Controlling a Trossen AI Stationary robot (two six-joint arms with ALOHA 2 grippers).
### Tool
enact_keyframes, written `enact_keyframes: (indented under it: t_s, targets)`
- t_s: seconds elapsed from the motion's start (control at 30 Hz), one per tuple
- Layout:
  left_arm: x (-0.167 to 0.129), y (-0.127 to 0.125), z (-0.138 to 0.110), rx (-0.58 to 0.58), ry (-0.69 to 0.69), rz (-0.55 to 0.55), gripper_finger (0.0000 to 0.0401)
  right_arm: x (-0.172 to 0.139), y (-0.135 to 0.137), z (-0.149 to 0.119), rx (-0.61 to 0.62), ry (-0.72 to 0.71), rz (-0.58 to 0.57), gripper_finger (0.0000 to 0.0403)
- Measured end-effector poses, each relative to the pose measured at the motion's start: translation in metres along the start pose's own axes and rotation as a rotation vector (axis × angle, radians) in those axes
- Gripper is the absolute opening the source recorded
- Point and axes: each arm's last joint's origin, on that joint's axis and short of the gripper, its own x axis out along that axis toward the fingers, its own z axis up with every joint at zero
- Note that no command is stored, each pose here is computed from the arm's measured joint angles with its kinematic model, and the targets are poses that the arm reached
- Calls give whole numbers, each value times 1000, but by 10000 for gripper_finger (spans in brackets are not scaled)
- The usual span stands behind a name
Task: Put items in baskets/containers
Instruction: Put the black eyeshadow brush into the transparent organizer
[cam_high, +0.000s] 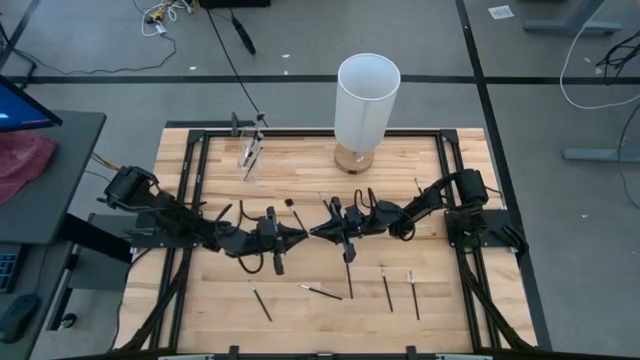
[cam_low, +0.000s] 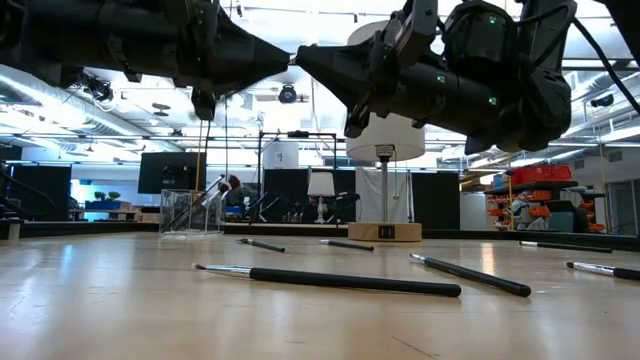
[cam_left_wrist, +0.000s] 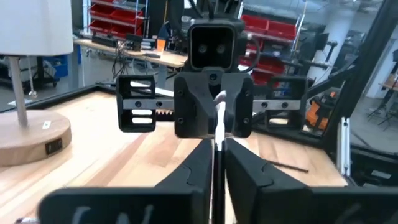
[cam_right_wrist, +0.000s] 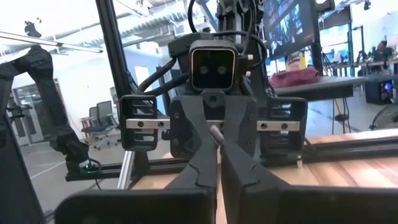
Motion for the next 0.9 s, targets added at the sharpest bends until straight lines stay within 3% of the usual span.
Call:
enact_keyframes:
  t_s: [0.37,0.7,0.9]
  targets:
    - [4,16,-16,-4,147,105,175,0,2,12,10,243,-51,1]
    - [7,21,-17,-2,169,92,157,-4,-2,3,24,370,-100,1]
    - [6,21,-19,-18,194,98,139,-15,-9,23,9,505,-155,1]
